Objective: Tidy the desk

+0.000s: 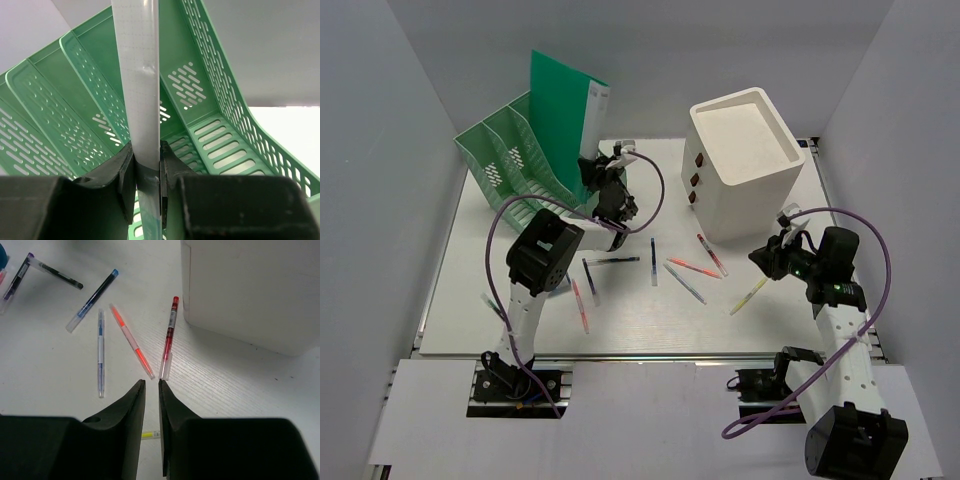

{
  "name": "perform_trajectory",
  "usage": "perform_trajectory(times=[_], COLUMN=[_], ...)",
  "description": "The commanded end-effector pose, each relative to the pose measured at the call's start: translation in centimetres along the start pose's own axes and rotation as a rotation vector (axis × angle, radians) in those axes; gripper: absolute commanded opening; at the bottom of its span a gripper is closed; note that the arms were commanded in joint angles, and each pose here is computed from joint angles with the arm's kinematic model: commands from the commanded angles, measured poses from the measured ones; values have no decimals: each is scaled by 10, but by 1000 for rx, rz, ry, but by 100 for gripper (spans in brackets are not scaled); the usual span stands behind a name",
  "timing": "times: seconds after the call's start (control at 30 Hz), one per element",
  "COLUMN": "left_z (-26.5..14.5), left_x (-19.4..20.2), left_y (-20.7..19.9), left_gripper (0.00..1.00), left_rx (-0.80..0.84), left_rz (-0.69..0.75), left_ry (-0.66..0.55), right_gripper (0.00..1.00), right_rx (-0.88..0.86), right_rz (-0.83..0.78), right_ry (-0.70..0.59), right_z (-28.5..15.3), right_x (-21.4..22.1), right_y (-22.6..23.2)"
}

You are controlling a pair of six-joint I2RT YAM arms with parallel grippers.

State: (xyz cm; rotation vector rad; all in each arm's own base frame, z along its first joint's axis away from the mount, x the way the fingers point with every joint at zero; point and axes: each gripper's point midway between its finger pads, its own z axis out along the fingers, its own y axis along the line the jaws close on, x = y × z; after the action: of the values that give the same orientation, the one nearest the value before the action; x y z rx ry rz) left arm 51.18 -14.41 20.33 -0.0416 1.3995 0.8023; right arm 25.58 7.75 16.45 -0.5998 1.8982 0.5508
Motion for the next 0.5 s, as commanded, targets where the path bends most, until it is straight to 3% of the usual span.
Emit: perform_trajectory(times=[0.0, 0.47], left_z=[8, 11], left_x=[-55, -51], left_y=[45, 46], left_gripper=[0, 0], left_rx=[-151, -189], left_rz=[-366, -391], left_ry=[-184, -208], right_gripper=[22, 21], right_rx=[-28, -48], right_rz=[-34, -27], right_ry=[-20, -12], right_z=[2, 5], right_x=[-3, 1], right_y=[3, 5])
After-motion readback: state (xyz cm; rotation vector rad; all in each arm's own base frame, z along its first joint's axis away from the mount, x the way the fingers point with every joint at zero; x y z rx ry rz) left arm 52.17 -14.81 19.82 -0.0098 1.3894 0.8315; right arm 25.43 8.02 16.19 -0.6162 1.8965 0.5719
